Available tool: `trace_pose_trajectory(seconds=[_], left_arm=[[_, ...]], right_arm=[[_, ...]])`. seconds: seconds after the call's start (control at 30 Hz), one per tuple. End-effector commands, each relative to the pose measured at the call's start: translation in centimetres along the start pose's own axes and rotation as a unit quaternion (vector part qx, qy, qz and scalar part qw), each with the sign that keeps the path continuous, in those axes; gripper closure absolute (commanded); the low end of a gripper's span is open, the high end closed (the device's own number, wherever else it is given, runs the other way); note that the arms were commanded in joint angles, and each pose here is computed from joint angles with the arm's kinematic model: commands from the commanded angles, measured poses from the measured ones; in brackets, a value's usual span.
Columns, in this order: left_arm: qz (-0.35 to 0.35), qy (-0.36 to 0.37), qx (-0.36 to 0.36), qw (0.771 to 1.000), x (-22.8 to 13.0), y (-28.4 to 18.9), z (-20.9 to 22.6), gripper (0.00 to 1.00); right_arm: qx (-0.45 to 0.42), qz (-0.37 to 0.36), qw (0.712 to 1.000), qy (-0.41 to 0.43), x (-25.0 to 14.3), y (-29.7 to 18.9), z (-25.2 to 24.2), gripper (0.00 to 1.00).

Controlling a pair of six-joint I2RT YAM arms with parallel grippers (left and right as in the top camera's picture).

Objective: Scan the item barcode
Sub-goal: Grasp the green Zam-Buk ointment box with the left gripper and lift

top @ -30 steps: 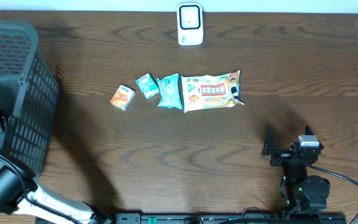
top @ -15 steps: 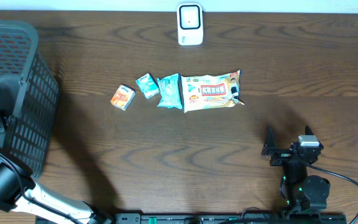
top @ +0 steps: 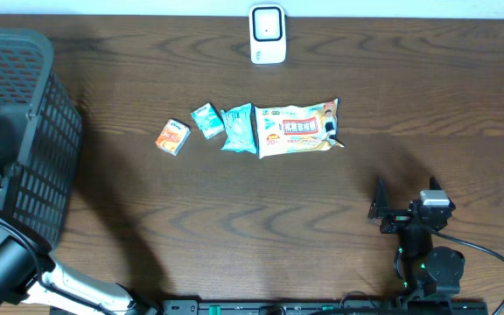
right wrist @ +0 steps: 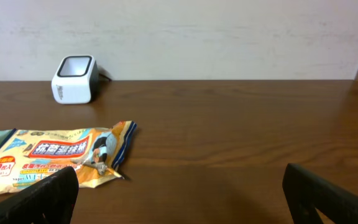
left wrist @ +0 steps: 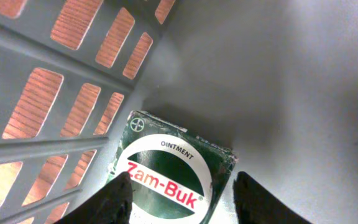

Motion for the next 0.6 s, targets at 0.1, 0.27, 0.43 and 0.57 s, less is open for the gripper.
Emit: trace_pose_trajectory(seconds=[0.1,0.27,0.43,0.57], left_arm=[[-0.035,-0.019,-0.013,0.999,0.9,-2.2,-0.2,0.23],[-0.035,-0.020,-0.013,0.999,0.8,-1.8,-0.2,0.11],[-0.024,-0.021,-0.019,0.999,0.4,-0.3,-0.2,0.08],[-0.008,-0.021,-0.009,1.000,-0.2,1.1,0.0,0.08]], right_arm=[[0.003,0.001,1.000,0.003,-0.1,0.0,0.1,0.01],[0.003,0.001,1.000,0.003,-0.1,0.0,0.1,0.01],[0.003,0.001,1.000,0.003,-0.1,0.0,0.1,0.01],[0.003,0.001,1.000,0.003,-0.1,0.0,0.1,0.01]])
Point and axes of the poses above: each gripper's point midway between its finger pads, its own y axis out along the fingers, its own z axis along the line the jaws close on, x = y × z, the point moved 9 cm from there along -y, back along the fingers, and after that the axes turned 4 degrees about y, right-handed, at the moved point
